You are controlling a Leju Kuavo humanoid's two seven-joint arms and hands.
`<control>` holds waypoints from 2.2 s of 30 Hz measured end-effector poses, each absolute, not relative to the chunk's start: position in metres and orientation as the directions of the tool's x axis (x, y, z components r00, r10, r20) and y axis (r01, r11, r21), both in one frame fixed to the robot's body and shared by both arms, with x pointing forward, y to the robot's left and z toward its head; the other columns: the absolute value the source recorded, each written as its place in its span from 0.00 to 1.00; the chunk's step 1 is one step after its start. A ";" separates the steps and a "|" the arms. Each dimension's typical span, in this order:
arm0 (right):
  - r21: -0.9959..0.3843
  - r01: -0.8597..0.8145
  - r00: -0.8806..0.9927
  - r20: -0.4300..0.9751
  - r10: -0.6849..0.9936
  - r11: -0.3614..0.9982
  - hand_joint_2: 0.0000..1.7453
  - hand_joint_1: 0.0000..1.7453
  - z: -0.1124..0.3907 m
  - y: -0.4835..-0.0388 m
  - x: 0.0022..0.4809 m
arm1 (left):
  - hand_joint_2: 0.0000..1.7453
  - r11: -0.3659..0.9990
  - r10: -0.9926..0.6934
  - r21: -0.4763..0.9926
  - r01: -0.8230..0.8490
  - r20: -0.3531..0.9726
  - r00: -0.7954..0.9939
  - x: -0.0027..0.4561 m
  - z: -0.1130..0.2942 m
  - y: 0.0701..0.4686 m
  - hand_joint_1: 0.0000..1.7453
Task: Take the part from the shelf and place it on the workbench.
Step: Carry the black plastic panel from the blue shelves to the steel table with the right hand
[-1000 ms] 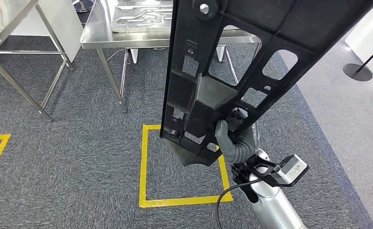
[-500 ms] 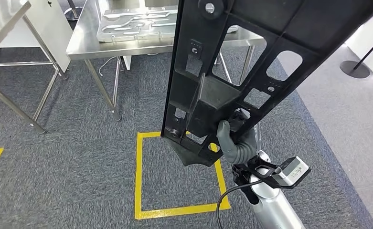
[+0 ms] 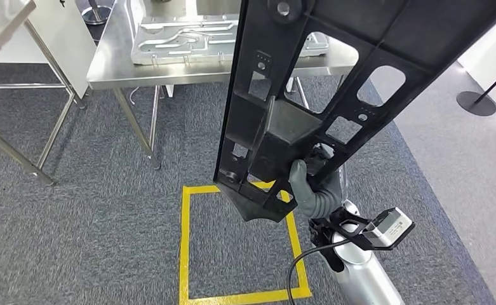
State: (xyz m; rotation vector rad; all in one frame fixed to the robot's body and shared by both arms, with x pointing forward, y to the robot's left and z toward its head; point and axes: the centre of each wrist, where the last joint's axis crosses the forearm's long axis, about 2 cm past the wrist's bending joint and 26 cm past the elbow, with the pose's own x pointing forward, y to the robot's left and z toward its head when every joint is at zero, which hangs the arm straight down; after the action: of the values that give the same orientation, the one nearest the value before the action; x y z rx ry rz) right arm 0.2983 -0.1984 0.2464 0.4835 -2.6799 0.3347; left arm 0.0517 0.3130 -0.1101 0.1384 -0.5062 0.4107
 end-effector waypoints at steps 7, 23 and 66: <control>-0.152 -0.387 -0.856 0.425 -0.294 0.909 1.00 1.00 0.246 -0.199 0.299 | 1.00 0.908 0.348 0.028 -0.419 0.507 0.789 0.057 -0.109 0.313 0.00; -0.143 -0.400 -0.841 0.450 -0.300 0.905 1.00 1.00 0.240 -0.198 0.303 | 1.00 0.902 0.355 0.040 -0.431 0.499 0.790 0.049 -0.110 0.316 0.00; -0.123 -0.382 -0.844 0.450 -0.291 0.916 1.00 1.00 0.243 -0.201 0.312 | 1.00 0.890 0.375 0.036 -0.455 0.510 0.774 0.047 -0.111 0.316 0.00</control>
State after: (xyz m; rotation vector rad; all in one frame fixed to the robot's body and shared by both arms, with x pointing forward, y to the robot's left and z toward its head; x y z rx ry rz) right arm 0.3119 -0.2006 0.2429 0.4887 -2.6454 0.2894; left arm 0.0467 0.3163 -0.1106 0.1608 -0.5174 0.4511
